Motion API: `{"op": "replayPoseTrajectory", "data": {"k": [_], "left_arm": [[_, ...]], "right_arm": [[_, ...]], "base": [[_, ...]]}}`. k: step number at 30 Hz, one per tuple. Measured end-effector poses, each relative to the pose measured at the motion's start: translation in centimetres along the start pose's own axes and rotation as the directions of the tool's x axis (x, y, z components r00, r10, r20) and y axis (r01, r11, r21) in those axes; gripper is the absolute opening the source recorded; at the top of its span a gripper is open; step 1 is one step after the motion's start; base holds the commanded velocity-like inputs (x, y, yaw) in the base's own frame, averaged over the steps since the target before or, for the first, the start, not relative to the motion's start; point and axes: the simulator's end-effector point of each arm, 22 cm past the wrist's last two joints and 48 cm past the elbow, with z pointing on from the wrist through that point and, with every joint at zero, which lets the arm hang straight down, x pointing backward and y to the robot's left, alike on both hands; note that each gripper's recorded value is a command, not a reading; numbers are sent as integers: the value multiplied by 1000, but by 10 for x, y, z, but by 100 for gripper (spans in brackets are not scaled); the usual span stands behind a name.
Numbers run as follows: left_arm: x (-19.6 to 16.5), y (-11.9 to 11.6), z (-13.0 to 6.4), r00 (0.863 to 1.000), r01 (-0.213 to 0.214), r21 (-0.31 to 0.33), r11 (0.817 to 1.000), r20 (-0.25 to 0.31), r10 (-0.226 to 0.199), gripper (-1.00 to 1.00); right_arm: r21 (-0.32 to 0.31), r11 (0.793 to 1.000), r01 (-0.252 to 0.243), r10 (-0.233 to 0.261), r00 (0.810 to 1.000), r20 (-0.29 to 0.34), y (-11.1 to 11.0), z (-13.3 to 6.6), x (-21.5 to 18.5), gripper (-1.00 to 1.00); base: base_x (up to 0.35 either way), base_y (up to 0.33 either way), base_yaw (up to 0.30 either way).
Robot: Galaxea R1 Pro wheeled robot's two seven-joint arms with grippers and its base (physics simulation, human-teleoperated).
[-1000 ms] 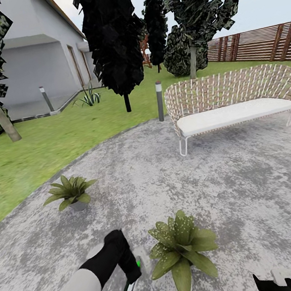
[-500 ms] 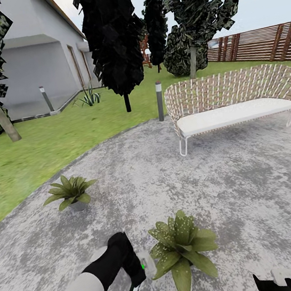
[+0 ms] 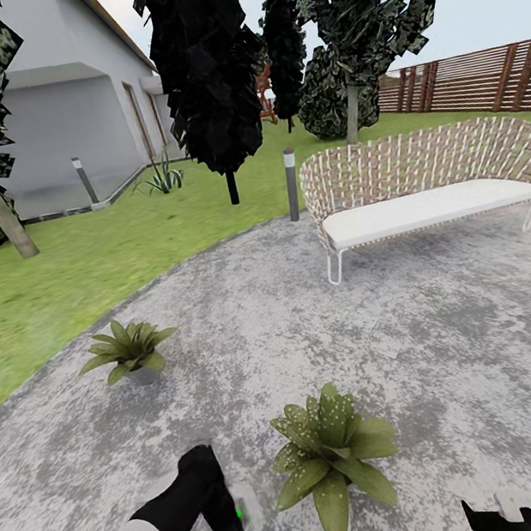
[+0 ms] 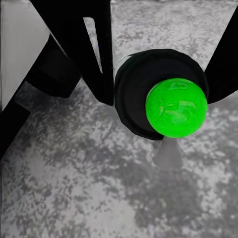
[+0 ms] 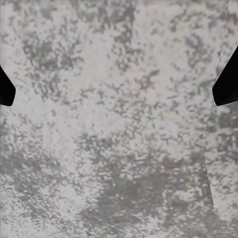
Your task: Pick up the pesticide atomizer in the garden and spray insectifuge to fully cover both potted plants in the garden.
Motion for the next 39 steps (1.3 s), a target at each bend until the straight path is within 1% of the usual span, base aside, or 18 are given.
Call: {"op": "replayPoseTrajectory", "data": {"k": [2,5,17,21,24,25,26,27,28,30,33,39], "left_arm": [[7,-5,6,1000,5,9,1000,-9,-4,-100],[11,-7,9,1000,6,14,1000,-15,-6,-100],[-8,-9,3,1000,1,7,1000,15,-1,-100],[-14,-10,2,1000,-4,6,1000,22,3,-100],[-27,-11,-3,999,-13,3,1000,37,13,-100],[-49,-17,-9,998,-29,5,1000,64,29,-100],[-69,-14,-21,995,-46,-10,999,87,47,-100],[-87,-1,-41,994,-31,-40,999,100,34,-100],[-94,7,-52,995,-18,-57,998,102,24,-100],[-99,13,-61,995,-5,-71,997,102,13,-100],[-97,15,-61,995,0,-72,997,98,7,-100],[-87,10,-50,997,-2,-56,998,81,6,-100]], "right_arm": [[0,1000,0,0,1000,0,0,0,0,100],[0,1000,0,0,1000,0,0,0,0,100],[0,1000,0,0,1000,0,0,0,0,100],[0,1000,0,0,1000,0,0,0,0,100],[0,1000,0,0,1000,0,0,0,0,100],[1,1000,0,0,1000,0,0,0,0,100],[0,1000,0,0,1000,0,0,0,0,100],[0,1000,-1,1,1000,0,0,0,0,100],[0,1000,0,0,1000,0,0,0,0,100],[0,1000,0,0,1000,0,0,0,0,100],[0,1000,0,0,1000,0,0,0,0,100],[0,1000,0,0,1000,0,0,0,0,100]], "base": [[0,0,0],[0,0,0],[-4,-3,0],[-212,-133,0],[-131,-116,0],[-13,-17,0],[-3,-4,0],[-2,-2,0],[-1,-1,0],[0,0,0],[0,0,0],[0,0,0]]}}
